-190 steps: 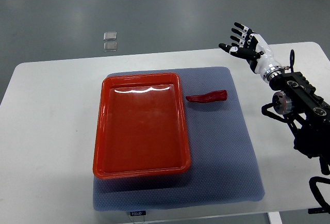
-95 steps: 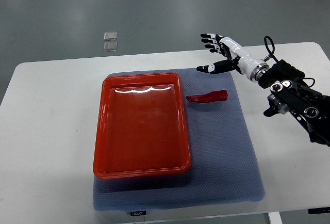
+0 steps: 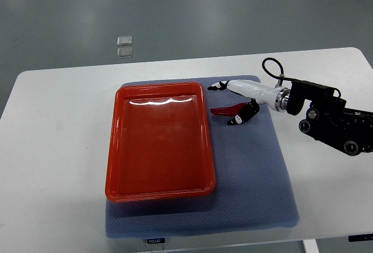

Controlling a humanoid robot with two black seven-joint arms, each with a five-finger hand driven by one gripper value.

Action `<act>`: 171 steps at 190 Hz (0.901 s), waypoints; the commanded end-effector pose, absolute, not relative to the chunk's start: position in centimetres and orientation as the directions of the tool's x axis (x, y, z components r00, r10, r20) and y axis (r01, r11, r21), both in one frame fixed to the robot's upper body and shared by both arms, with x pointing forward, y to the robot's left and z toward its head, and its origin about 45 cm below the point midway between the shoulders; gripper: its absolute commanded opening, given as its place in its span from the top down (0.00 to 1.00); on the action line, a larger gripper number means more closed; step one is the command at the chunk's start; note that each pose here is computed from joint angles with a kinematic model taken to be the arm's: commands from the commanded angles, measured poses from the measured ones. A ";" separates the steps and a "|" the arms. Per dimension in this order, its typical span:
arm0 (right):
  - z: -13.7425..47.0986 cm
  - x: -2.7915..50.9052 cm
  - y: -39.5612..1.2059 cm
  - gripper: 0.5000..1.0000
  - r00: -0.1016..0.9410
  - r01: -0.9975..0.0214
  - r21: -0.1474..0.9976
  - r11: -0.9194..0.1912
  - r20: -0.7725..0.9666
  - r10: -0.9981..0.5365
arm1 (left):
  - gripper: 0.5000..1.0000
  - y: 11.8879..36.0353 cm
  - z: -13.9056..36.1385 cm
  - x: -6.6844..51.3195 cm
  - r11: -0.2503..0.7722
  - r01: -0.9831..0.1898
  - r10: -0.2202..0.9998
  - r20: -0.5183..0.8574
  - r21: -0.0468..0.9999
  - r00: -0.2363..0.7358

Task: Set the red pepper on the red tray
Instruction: 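Close the right hand fingers around the red pepper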

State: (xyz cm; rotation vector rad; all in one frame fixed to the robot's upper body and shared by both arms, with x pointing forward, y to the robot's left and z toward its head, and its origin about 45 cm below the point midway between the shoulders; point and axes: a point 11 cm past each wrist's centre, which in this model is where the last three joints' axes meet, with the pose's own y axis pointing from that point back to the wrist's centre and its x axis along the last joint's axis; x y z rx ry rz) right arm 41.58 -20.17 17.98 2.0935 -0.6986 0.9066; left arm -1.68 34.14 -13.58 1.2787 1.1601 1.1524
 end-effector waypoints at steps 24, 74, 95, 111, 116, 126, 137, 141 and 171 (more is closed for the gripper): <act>17.7 41.9 -20.9 0.21 0.580 -0.717 0.453 -0.529 0.809 -0.093 | 0.00 34.1 -13.6 -1.7 -0.020 0.025 0.997 0.018 0.999 0.081; 17.1 42.4 -21.8 0.37 0.560 -0.737 0.471 -0.485 0.827 -0.046 | 0.00 34.1 -13.6 -1.7 -0.020 0.024 0.997 0.018 0.999 0.078; 17.1 42.4 -22.0 0.41 0.558 -0.743 0.475 -0.471 0.828 -0.046 | 0.00 34.1 -13.6 -1.7 -0.020 0.025 0.997 0.018 0.999 0.079; 17.1 42.5 -22.1 0.45 0.554 -0.746 0.476 -0.466 0.832 -0.036 | 0.00 34.1 -13.6 -1.7 -0.020 0.024 0.997 0.018 0.999 0.078; 17.0 42.6 -22.2 0.46 0.553 -0.747 0.477 -0.463 0.833 -0.033 | 0.00 34.1 -13.6 -1.7 -0.020 0.024 0.997 0.018 0.999 0.078; 17.0 42.5 -22.1 0.47 0.552 -0.746 0.477 -0.464 0.833 -0.031 | 0.00 34.1 -13.6 -1.7 -0.020 0.024 0.997 0.018 0.999 0.078; 16.9 42.5 -22.1 0.50 0.551 -0.746 0.478 -0.464 0.834 -0.027 | 0.00 34.1 -13.6 -1.7 -0.020 0.025 0.997 0.018 0.999 0.079; 17.0 42.5 -22.0 0.52 0.551 -0.746 0.477 -0.465 0.834 -0.027 | 0.00 34.1 -13.6 -1.7 -0.020 0.025 0.997 0.018 0.999 0.081; 16.6 42.5 -22.4 0.61 0.555 -0.746 0.486 -0.456 0.832 -0.020 | 0.00 34.1 -13.6 -1.7 -0.020 0.025 0.997 0.018 0.999 0.081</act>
